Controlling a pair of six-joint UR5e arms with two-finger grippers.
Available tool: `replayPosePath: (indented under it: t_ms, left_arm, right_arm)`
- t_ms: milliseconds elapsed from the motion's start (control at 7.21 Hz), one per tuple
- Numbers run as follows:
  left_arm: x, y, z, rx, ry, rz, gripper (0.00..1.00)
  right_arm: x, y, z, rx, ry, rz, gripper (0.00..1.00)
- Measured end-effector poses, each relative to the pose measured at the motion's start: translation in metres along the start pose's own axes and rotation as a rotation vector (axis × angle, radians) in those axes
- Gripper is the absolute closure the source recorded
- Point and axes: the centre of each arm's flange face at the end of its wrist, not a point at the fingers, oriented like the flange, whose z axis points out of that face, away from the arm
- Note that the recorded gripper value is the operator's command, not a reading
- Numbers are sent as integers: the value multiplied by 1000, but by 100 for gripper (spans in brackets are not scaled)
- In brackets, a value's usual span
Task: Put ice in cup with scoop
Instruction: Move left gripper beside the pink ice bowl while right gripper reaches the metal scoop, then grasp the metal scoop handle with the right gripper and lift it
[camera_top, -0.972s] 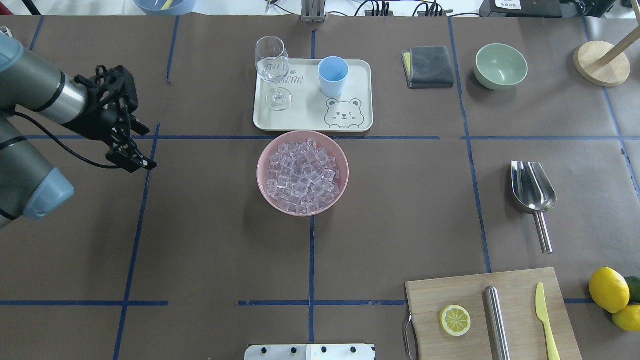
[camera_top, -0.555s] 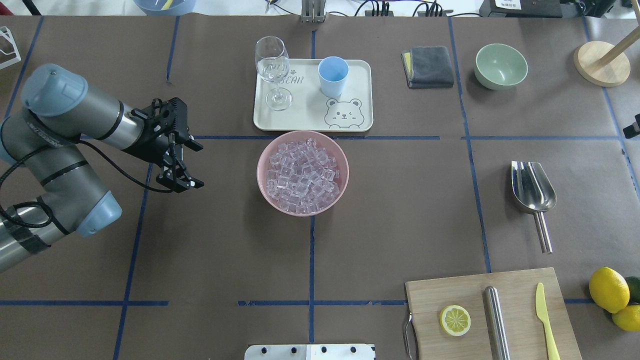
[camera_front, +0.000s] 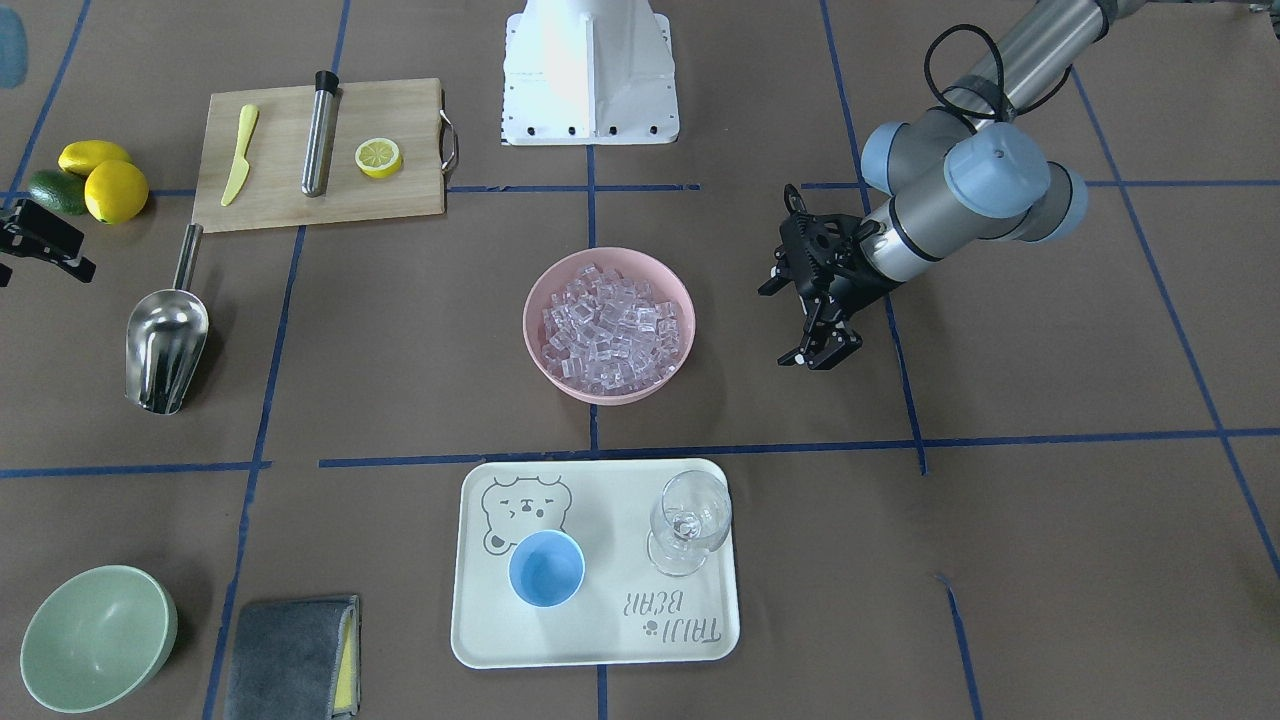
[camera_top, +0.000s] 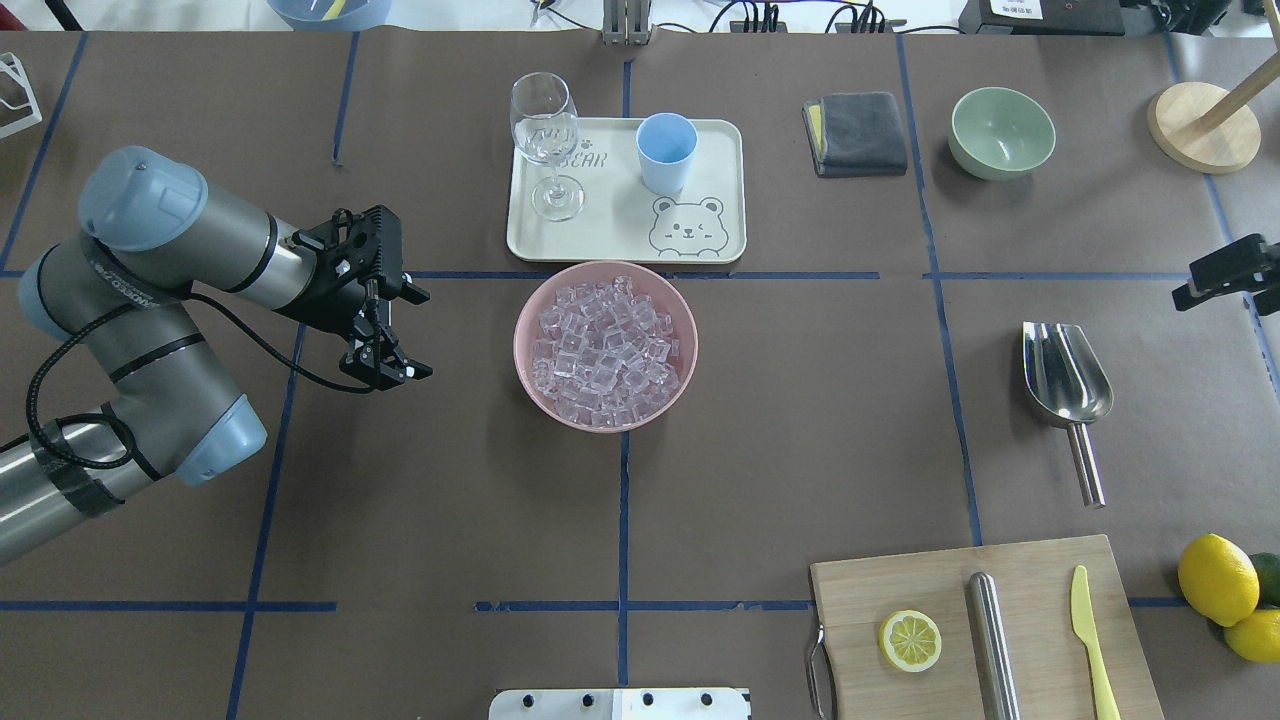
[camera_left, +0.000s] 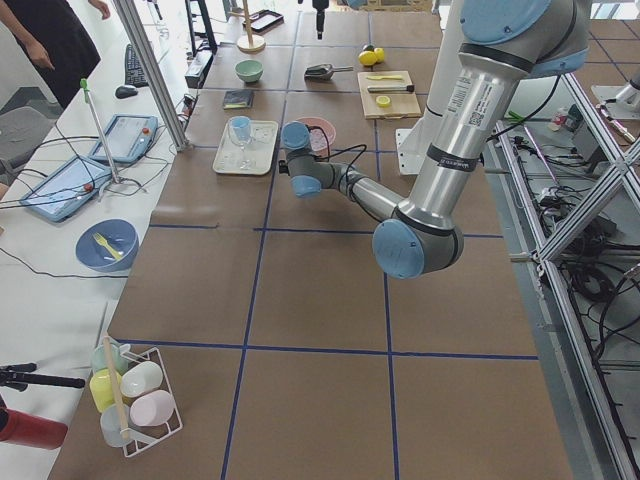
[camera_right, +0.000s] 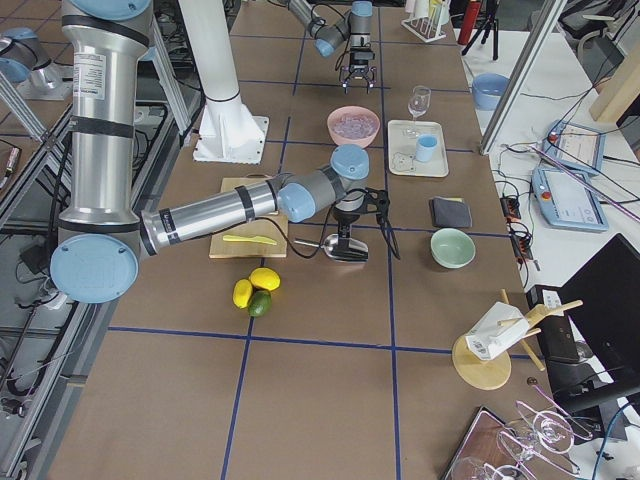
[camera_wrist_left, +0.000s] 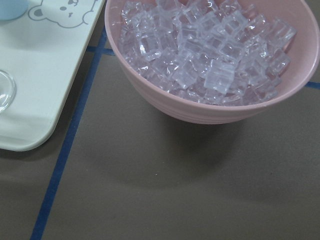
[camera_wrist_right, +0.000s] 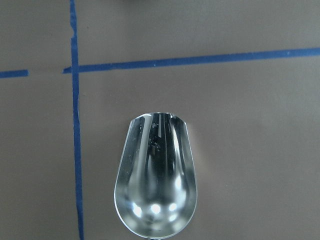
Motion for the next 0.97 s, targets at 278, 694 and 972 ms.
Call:
replayPosePath:
  t_ms: [278, 694, 972]
  left_arm:
    - [0, -5, 0, 6, -2, 5, 0]
    - [-1, -11, -1, 12, -3, 10, 0]
    - [0, -12, -1, 13, -3, 11, 0]
  right_arm:
    - [-7, 44, 44, 19, 45, 22, 0]
    - [-35, 84, 99, -10, 113, 20, 1]
    - [-38, 94, 118, -25, 139, 8, 13]
